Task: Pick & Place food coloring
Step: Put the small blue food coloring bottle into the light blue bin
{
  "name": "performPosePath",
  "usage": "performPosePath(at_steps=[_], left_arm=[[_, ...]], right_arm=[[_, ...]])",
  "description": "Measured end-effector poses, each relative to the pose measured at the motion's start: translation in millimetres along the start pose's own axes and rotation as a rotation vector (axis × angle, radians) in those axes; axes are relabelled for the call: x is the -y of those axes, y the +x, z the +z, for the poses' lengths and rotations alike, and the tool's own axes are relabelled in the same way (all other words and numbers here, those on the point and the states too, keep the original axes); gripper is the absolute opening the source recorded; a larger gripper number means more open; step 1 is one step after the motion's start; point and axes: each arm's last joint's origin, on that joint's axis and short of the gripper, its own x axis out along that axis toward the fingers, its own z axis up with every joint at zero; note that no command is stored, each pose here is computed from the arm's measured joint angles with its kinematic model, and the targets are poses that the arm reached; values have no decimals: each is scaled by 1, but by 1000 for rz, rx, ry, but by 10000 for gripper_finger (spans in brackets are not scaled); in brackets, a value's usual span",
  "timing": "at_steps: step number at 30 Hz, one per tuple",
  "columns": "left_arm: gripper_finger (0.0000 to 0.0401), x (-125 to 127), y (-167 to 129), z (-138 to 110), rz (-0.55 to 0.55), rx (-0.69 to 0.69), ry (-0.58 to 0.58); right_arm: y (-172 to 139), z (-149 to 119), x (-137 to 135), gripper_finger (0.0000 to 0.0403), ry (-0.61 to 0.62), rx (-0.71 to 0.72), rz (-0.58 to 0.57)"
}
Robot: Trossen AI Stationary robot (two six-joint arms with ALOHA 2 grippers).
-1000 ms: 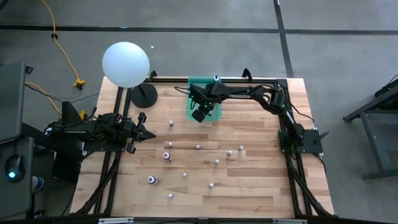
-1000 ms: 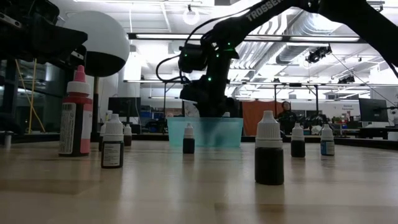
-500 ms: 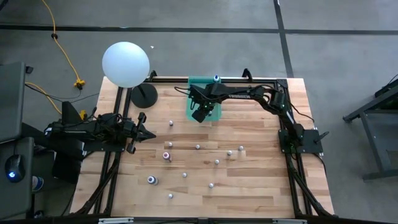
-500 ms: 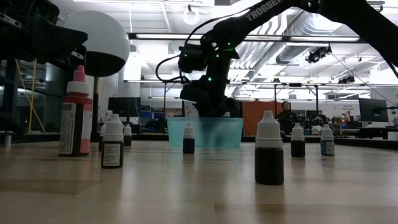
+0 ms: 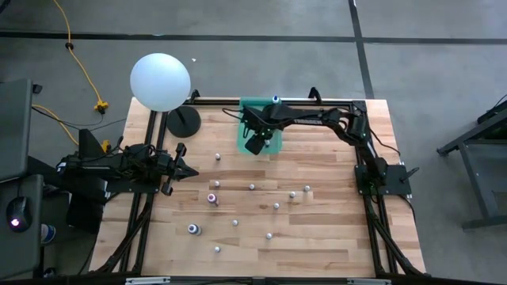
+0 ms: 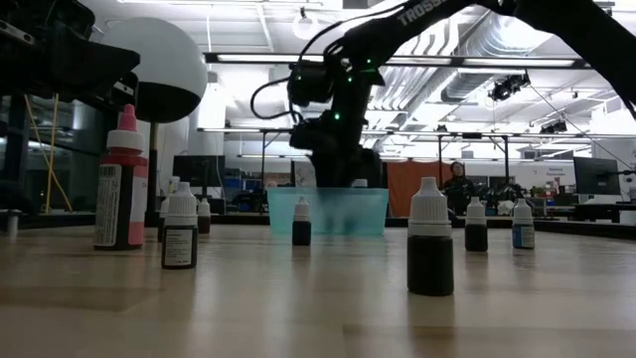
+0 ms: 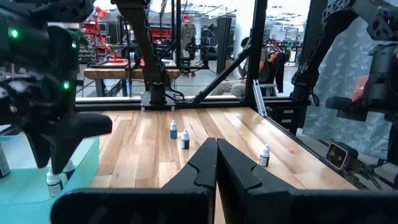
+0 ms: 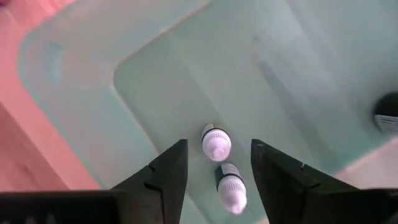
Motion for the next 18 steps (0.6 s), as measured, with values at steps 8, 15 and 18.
performPosePath(at_steps=[8, 15, 18], left_arm=[[1, 0, 0, 0, 0, 0, 0], [1, 0, 0, 0, 0, 0, 0], [1, 0, 0, 0, 0, 0, 0]], right_arm=[[-52, 3, 2, 168, -1, 114, 31], [-124, -3, 1, 168, -35, 288, 63], [-154, -11, -3, 168, -59, 352, 84]])
